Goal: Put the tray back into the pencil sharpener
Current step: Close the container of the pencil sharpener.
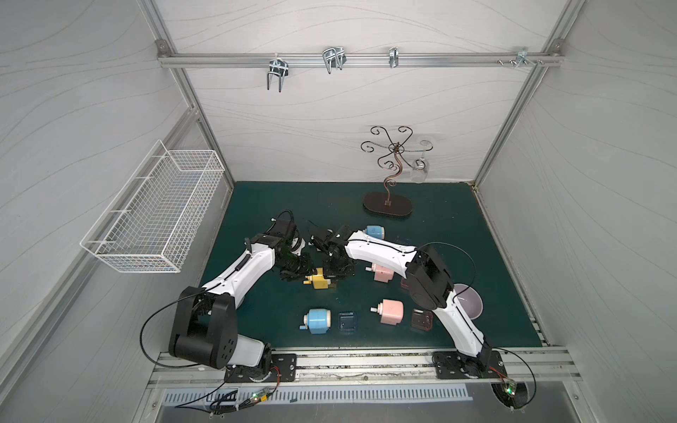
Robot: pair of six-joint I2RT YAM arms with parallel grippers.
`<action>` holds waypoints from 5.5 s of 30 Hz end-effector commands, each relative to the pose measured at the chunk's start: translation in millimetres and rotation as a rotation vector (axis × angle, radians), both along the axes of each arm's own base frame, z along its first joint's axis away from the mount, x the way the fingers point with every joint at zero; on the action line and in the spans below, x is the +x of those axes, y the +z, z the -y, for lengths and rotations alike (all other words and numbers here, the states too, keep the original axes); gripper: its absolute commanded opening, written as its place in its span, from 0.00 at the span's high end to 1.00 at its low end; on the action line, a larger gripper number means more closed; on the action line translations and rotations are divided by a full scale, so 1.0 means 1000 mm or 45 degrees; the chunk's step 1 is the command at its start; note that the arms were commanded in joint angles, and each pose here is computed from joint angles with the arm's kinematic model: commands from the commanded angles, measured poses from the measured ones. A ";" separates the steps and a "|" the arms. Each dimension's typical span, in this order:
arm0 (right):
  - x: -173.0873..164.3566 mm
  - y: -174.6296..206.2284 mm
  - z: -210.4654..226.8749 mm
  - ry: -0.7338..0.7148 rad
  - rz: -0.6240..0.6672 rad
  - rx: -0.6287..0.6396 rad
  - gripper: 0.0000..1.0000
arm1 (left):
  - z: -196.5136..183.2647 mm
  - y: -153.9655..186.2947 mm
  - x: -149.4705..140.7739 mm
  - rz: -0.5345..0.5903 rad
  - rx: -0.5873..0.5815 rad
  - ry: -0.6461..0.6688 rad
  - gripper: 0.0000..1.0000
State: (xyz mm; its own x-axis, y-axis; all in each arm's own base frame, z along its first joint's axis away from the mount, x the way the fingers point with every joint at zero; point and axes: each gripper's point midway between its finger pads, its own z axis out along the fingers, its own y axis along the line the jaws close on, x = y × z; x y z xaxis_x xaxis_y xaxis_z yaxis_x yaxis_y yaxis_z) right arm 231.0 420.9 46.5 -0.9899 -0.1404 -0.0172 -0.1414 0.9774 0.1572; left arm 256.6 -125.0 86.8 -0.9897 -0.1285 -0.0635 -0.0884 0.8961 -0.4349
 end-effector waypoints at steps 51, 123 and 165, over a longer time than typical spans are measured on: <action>-0.001 0.046 -0.028 -0.033 0.014 0.244 0.98 | -0.007 -0.019 -0.010 -0.084 0.074 -0.017 0.51; 0.002 -0.004 0.029 -0.042 -0.096 0.370 1.00 | -0.009 -0.020 -0.011 -0.084 0.089 -0.015 0.51; -0.006 0.008 -0.023 0.037 -0.139 0.541 1.00 | -0.010 -0.024 -0.012 -0.106 0.098 -0.013 0.51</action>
State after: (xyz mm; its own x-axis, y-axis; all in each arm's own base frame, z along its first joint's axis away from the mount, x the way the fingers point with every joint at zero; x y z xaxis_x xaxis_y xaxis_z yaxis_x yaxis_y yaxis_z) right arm 234.9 419.8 47.8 -0.9919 -0.1258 0.0190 -0.0993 0.8591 0.5020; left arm 257.1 -127.8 85.9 -0.9905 -0.1250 -0.0572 -0.0865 0.8904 -0.4469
